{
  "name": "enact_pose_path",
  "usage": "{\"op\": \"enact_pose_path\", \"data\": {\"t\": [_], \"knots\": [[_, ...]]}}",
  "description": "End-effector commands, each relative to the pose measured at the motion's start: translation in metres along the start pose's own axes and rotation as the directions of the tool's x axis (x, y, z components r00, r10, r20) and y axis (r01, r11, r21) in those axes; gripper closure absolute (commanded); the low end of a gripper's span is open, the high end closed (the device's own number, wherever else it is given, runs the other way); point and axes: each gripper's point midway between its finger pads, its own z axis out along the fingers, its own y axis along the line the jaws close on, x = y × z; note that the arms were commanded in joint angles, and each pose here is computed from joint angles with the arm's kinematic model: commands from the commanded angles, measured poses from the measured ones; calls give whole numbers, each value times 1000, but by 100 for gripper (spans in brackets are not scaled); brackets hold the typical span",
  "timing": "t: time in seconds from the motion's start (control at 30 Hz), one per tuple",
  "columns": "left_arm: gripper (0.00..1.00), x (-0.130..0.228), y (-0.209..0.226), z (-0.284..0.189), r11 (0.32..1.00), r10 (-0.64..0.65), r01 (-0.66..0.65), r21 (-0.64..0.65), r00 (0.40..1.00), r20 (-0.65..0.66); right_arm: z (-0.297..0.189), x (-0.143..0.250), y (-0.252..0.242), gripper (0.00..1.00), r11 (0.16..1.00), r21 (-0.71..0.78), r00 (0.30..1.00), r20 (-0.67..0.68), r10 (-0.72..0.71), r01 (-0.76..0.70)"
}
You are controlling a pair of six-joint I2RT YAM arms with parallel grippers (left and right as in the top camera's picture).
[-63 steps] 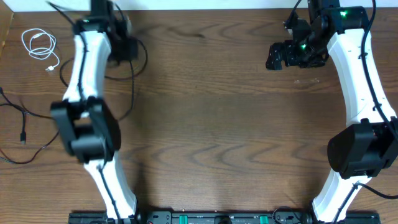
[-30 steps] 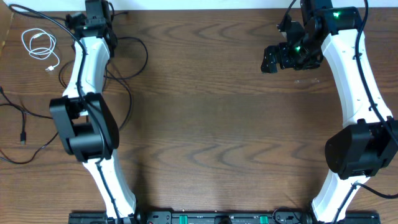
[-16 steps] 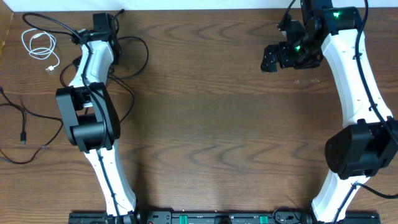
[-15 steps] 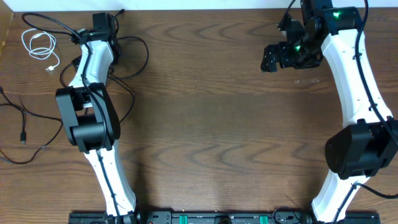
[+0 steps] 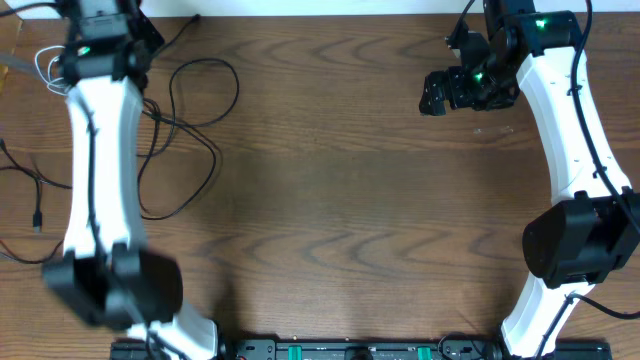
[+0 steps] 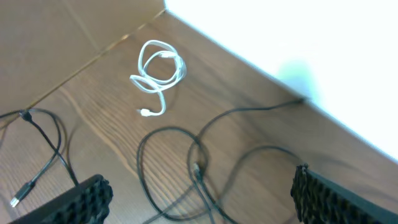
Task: Untangle cables
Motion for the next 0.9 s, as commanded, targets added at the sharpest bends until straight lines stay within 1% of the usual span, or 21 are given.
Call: {"op": "enact_pose_path", "data": {"t": [0.0,0.1,0.17,0.27,0.37,0.43,0.53,0.7,0.87], "knots": [[5,-8,-10,-48,987,21,-21,156,1000,2,0,2,6,1,1000,-12,1000,-3,10,-10],[5,-10,5,-89,983,15,-16,183,1000,10,-2,2,7,1,1000,-12,1000,2,8,-8],[5,-5,18,-113,983,19,-19,181,1000,0,-7,0,7,2,1000,-11,1000,19,3,-3],[5,7,28,-140,977,30,-22,214,999,-32,-21,-4,10,2,1000,-7,998,67,-12,12],[5,18,36,-158,973,41,-26,229,997,-61,-42,-9,10,2,999,32,991,133,-32,28],[5,30,45,-167,976,56,-34,215,994,-97,-64,-9,4,1,994,101,982,185,-47,29],[5,42,52,-169,979,75,-46,197,987,-143,-90,-5,4,1,989,148,969,238,-63,28],[5,47,54,-168,981,82,-51,190,983,-161,-131,8,9,1,982,185,946,315,-83,24],[5,47,53,-167,981,83,-51,189,983,-162,-159,24,10,1,974,226,931,352,-94,13]]}}
